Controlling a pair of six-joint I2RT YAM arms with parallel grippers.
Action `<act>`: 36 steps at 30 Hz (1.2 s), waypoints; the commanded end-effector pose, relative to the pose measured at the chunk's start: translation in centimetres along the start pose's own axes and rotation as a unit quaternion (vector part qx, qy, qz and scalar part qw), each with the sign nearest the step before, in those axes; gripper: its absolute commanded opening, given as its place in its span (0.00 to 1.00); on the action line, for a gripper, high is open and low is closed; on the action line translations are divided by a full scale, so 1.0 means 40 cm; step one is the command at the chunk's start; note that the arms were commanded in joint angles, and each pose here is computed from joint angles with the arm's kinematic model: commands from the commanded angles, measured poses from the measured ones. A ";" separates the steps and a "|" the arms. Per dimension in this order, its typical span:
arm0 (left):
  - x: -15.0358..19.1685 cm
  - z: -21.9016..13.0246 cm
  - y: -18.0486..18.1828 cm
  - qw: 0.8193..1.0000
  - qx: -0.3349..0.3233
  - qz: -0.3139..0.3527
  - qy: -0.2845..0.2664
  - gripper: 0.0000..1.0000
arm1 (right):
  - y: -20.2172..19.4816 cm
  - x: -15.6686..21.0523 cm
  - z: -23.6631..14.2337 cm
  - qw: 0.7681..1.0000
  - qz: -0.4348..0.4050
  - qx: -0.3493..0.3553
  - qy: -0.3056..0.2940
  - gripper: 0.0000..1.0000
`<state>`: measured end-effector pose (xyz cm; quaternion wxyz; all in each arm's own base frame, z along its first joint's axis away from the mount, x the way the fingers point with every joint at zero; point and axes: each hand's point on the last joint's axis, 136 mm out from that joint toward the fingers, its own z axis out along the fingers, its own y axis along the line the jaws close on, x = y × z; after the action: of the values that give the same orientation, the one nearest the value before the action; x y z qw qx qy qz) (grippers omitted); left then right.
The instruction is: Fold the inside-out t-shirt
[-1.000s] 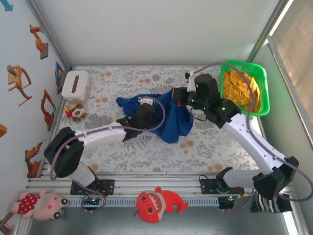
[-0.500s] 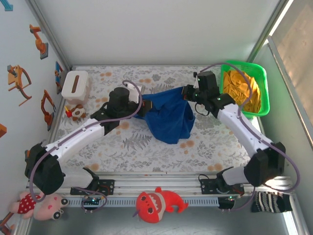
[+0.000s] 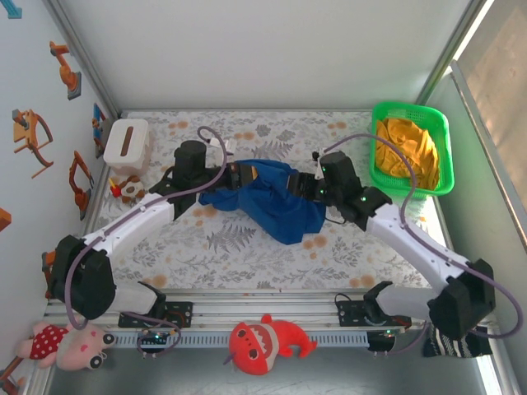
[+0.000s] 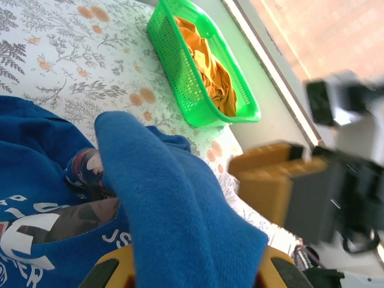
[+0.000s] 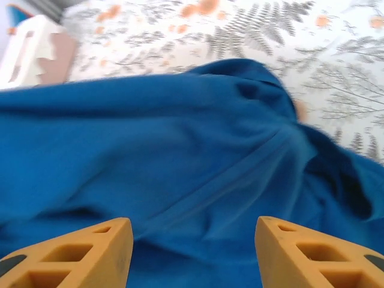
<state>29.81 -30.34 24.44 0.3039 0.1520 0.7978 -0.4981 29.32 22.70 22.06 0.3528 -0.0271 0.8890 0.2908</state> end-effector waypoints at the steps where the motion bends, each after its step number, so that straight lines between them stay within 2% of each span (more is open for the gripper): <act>1: -0.019 -0.001 -0.026 0.999 0.036 -0.018 -0.002 0.00 | 0.025 0.029 -0.009 1.000 0.013 -0.004 -0.027 0.52; 4: -0.016 0.002 -0.022 0.999 0.037 -0.025 0.001 0.00 | 0.105 0.041 0.001 0.998 0.004 -0.049 -0.030 0.44; 7: -0.019 0.001 -0.025 0.999 0.039 -0.026 0.001 0.00 | 0.170 0.036 0.032 0.997 -0.024 -0.070 -0.022 0.41; 11: -0.017 -0.003 -0.031 0.999 0.041 -0.026 0.004 0.00 | 0.205 0.014 0.086 0.996 -0.049 -0.070 -0.016 0.39; 17: -0.008 -0.012 -0.034 0.999 0.041 -0.028 0.006 0.00 | 0.181 -0.011 0.147 0.997 -0.077 -0.016 -0.018 0.42; 24: -0.007 -0.023 -0.049 0.998 0.049 -0.025 0.009 0.00 | 0.124 -0.038 0.164 0.996 -0.082 0.029 -0.019 0.46; 30: -0.009 -0.031 -0.063 0.998 0.053 -0.019 0.010 0.00 | 0.107 -0.043 0.180 0.996 -0.088 0.027 -0.008 0.47; 32: -0.008 -0.031 -0.066 0.998 0.056 -0.019 0.011 0.00 | 0.121 -0.041 0.189 0.995 -0.096 0.015 -0.001 0.42; 35: -0.010 -0.032 -0.070 0.998 0.059 -0.018 0.012 0.00 | 0.143 -0.037 0.202 0.994 -0.108 -0.006 0.010 0.23; 36: -0.009 -0.033 -0.072 0.998 0.060 -0.017 0.012 0.00 | 0.144 -0.038 0.203 0.994 -0.110 -0.007 0.013 0.13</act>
<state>29.05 -30.42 24.89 0.2666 0.1414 0.7919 -0.5309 33.64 30.76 20.01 0.3654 -0.1085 0.8912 0.2460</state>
